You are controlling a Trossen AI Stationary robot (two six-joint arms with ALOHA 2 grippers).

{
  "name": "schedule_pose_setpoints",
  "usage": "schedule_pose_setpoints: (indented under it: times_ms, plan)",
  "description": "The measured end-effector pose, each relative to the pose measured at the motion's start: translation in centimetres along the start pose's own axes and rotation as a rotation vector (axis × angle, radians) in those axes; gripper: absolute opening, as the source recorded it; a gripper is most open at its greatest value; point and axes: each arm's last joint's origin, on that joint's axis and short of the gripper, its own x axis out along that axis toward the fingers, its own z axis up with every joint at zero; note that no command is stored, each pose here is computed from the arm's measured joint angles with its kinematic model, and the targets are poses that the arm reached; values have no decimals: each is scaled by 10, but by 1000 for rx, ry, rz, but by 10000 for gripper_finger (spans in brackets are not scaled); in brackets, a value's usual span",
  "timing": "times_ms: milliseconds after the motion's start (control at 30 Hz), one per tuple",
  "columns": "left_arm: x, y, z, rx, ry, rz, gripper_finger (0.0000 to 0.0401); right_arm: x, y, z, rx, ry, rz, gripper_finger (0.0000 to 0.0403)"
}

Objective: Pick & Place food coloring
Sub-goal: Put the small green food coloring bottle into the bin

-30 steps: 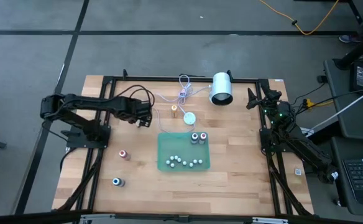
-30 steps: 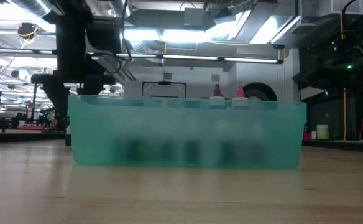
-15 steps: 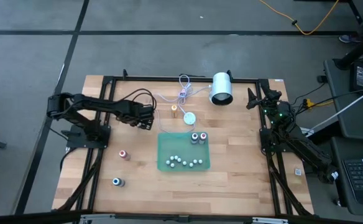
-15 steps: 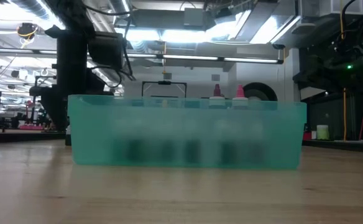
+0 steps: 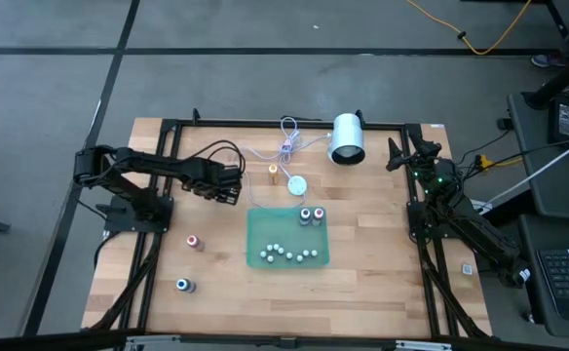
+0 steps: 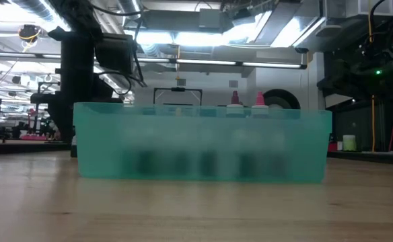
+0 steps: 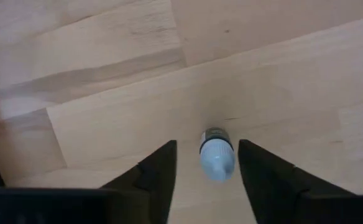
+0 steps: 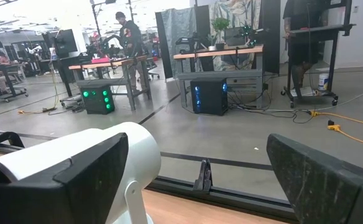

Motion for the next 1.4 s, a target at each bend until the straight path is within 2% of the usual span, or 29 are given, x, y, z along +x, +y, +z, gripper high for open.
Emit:
schedule_pose_setpoints:
  times_ms: [267, 400, 633, 900, 1133, 1400]
  plan:
    - [-2, -2, -1, 53, 24, -21, 80, 0, 0, 0, 0, 0, 0, 384]
    - [-10, -9, 0, 98, 4, -49, 55, 0, 0, 0, 0, 0, 0, 384]
    - [-35, -17, -2, 181, -31, -90, 63, 0, 0, 0, 0, 0, 0, 384]
    - [-85, -32, -13, 377, -65, -135, 63, 0, 0, 0, 0, 0, 0, 384]
    - [-124, -48, -34, 574, -61, -260, 63, 0, 0, 0, 0, 0, 0, 384]
    - [-143, -77, -63, 780, -22, -329, 63, 0, 0, 0, 0, 0, 0, 384]
